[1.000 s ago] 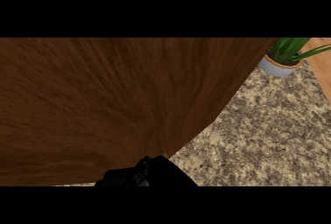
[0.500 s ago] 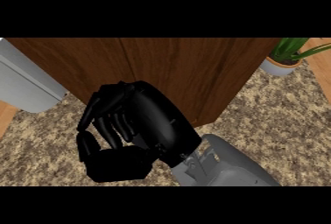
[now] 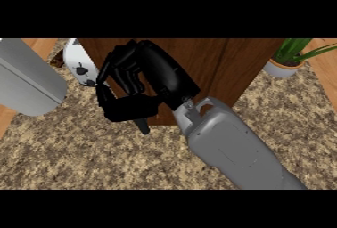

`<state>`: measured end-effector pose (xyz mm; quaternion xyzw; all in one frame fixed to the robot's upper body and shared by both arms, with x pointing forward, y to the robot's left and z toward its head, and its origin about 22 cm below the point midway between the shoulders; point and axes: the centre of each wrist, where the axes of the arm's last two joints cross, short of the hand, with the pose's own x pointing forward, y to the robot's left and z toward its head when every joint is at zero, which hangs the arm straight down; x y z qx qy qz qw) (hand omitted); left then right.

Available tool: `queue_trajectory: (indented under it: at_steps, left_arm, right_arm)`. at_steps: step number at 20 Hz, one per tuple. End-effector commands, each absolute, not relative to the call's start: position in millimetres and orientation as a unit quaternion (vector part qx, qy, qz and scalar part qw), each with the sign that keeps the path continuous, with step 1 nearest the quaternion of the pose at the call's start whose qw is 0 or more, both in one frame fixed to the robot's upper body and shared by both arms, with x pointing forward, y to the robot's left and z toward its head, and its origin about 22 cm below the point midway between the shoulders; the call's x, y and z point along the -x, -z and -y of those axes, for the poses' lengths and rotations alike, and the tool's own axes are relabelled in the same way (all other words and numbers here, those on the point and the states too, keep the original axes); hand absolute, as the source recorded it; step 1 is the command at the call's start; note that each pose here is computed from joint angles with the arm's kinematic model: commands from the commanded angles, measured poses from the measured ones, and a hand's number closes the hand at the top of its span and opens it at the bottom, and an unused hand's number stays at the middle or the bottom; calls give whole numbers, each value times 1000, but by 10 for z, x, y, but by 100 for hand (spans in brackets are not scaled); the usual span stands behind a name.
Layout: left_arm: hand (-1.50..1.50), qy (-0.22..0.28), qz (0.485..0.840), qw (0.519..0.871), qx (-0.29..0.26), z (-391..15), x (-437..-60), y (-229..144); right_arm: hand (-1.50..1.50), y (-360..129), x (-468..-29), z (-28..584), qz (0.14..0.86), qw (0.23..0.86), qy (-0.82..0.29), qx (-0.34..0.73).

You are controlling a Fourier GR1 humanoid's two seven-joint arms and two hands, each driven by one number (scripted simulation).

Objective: Pick up the wine, place it into the cabinet and close the cabinet

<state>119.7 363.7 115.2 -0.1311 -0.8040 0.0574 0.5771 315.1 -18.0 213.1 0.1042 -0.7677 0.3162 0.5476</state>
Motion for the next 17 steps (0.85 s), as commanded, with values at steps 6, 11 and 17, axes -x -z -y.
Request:
queue_trajectory:
  at_steps: [6,11,17]
  left_arm:
    - [-150,-60,794,589,137,-3334,-1333,-1017]
    - [-150,-70,796,583,144,-3156,-1466,-1008]
    - [-150,-66,796,586,138,-3096,-1529,-944]
  right_arm:
    - [150,-2176,-3736,599,779,559,-280,-52]
    - [150,-2015,-3861,736,779,556,-289,-30]
    - [150,-2084,-3914,848,780,554,-289,-28]
